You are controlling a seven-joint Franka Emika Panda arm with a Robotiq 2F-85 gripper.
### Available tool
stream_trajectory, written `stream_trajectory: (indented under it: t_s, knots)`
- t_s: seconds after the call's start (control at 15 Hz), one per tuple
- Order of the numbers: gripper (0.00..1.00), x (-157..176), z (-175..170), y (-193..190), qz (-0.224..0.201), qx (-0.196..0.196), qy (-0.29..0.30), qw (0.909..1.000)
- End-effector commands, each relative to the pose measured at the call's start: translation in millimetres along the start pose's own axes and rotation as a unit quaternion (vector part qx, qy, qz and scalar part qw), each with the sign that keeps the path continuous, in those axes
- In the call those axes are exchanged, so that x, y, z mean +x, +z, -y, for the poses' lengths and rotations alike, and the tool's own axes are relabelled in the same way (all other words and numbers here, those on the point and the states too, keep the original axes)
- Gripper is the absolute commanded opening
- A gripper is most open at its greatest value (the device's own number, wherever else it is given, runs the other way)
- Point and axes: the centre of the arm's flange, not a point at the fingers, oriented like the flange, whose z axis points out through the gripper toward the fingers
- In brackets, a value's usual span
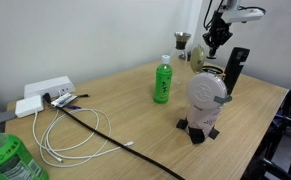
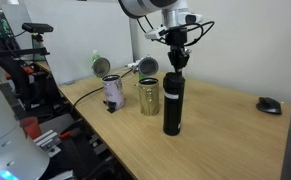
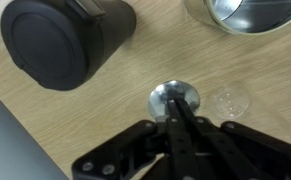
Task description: Remove the silver cap from the bottle
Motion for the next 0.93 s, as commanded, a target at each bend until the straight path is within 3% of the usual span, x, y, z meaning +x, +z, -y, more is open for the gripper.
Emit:
stream_trajectory:
  t_s: [0.0, 0.47, 0.87]
  knots:
    - [0.01, 20.0, 1.9, 7.7, 0.0, 0.0, 0.009, 1.0]
    - [0.01, 44.9, 6.5, 35.1, 0.009, -0.008, 0.03, 0.9995]
    - [0.01, 60.9, 0.5, 66.9, 0.029, 0.009, 0.071, 0.997]
